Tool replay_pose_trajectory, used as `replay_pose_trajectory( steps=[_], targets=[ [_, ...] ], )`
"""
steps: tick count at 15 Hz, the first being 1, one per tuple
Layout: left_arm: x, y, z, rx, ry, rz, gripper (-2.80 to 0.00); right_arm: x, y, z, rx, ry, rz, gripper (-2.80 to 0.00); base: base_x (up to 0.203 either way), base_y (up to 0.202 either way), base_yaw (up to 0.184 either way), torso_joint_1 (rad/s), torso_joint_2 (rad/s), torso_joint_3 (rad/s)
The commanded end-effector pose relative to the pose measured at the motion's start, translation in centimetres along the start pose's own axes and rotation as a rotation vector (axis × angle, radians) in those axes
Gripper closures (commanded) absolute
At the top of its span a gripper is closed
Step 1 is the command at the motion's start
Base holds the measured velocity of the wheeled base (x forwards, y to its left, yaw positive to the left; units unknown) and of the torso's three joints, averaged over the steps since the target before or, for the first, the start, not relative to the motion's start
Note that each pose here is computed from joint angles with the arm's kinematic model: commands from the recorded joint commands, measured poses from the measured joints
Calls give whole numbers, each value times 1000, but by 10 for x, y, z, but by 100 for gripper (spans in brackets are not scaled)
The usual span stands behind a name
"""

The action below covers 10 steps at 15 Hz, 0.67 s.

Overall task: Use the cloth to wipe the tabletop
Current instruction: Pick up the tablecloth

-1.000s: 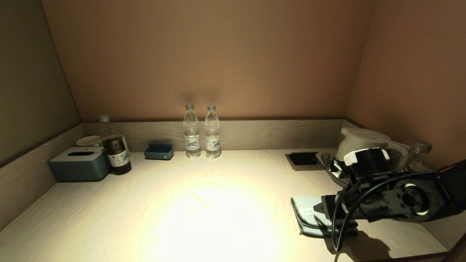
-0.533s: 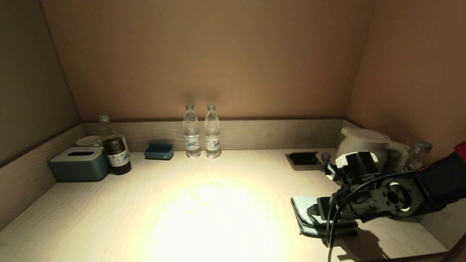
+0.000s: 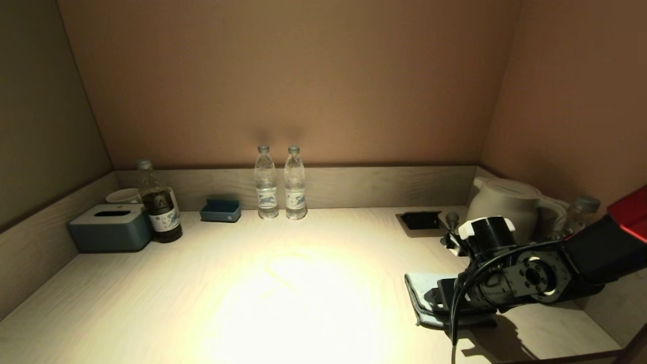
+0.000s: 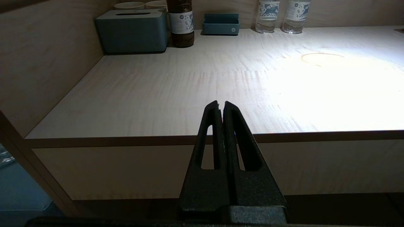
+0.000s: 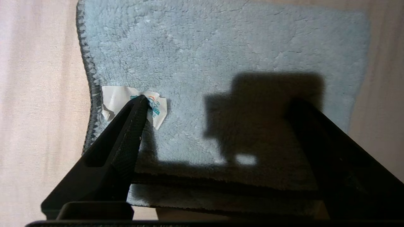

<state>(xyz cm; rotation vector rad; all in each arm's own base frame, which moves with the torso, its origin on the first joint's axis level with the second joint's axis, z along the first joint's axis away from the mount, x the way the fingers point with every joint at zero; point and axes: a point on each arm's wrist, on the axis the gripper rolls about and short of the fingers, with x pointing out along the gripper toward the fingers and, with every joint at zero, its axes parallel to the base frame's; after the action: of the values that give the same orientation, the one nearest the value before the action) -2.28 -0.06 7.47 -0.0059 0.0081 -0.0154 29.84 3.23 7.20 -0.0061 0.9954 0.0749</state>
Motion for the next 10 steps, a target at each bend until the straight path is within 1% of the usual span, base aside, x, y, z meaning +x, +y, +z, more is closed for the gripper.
replay_pose_trajectory(
  steps=[1,2,6,10],
  targets=[
    [0,0,0,0,0,0,0,3,0,-2,-1,15,0,-280,0,0,0,0,0,0],
    [0,0,0,0,0,0,0,3,0,-2,-1,16,0,0,0,0,0,0,0,0],
    [0,0,0,0,0,0,0,2,1,-2,-2,11,3,0,0,0,0,0,0,0],
    [0,0,0,0,0,0,0,1,7,-1,-15,7,16,0,0,0,0,0,0,0]
  ],
)
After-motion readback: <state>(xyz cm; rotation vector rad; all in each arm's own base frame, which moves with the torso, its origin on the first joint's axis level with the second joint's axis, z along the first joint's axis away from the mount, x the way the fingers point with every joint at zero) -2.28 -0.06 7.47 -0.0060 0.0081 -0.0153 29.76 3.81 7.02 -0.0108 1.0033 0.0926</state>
